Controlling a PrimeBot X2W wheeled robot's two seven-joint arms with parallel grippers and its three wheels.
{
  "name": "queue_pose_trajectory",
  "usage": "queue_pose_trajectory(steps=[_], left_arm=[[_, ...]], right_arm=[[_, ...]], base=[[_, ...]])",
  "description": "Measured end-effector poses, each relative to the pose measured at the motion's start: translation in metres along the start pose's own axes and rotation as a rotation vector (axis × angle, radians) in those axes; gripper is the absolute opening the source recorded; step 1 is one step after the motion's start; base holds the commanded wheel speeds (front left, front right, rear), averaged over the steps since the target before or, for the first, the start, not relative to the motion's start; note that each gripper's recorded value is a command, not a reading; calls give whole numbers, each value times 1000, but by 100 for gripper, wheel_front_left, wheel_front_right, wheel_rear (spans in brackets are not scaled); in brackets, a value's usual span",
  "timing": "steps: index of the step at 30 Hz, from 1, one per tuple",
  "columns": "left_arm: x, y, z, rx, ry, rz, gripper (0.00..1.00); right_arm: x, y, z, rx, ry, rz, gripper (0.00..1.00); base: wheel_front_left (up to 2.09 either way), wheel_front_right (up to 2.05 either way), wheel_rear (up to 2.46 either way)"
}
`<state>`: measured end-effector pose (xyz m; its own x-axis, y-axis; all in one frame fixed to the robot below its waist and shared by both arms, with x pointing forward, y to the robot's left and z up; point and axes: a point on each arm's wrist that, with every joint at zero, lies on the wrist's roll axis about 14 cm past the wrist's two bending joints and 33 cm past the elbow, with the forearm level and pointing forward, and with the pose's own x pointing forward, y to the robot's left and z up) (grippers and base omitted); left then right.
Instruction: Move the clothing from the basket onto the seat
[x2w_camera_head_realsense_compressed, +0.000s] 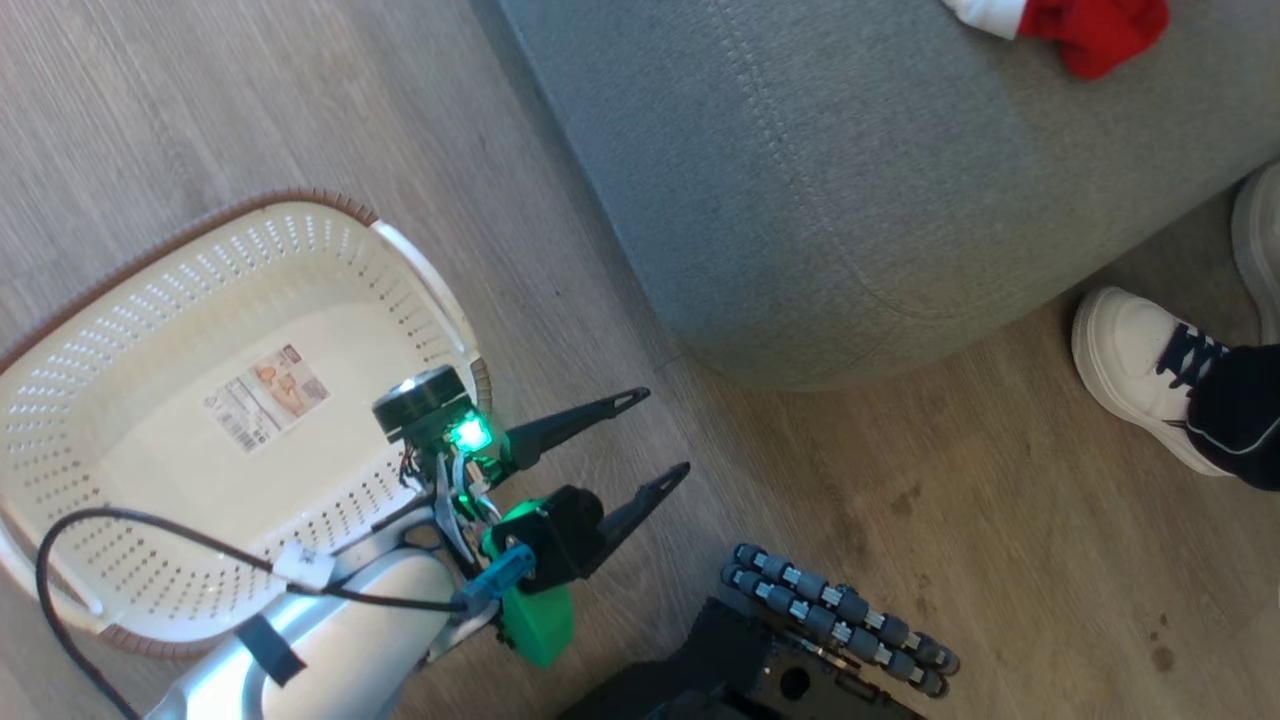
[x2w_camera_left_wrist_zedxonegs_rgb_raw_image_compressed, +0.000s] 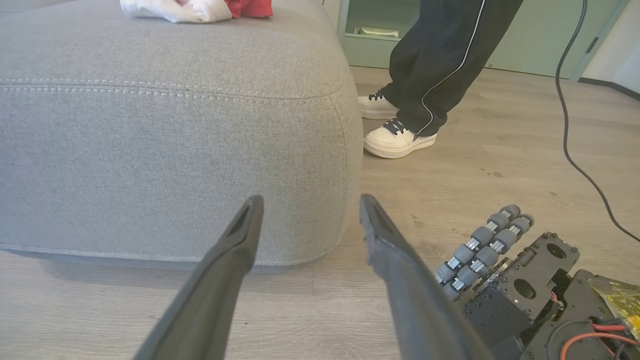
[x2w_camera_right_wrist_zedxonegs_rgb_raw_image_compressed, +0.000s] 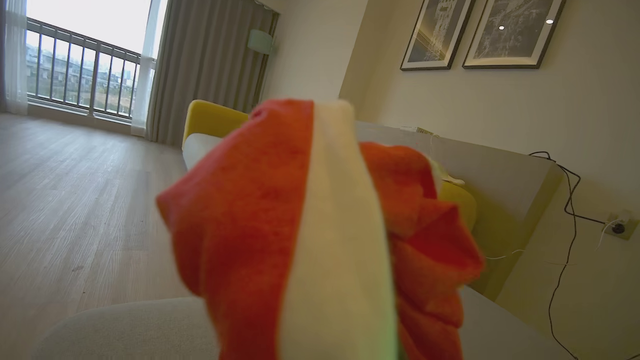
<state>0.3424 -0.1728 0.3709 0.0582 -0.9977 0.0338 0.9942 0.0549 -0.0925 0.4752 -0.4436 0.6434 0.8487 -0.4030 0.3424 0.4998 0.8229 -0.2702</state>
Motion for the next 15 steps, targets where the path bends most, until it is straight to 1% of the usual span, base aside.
queue_pose_trajectory(steps=[7, 15], left_arm=[[-6, 15, -4, -2, -7, 38, 100], [-20, 24, -20, -21, 21, 83, 100]], right_arm=[[16, 0, -49, -9, 137, -31, 0], [13, 27, -126, -20, 358, -7, 0]], base=[[0, 0, 0], [0, 0, 0]])
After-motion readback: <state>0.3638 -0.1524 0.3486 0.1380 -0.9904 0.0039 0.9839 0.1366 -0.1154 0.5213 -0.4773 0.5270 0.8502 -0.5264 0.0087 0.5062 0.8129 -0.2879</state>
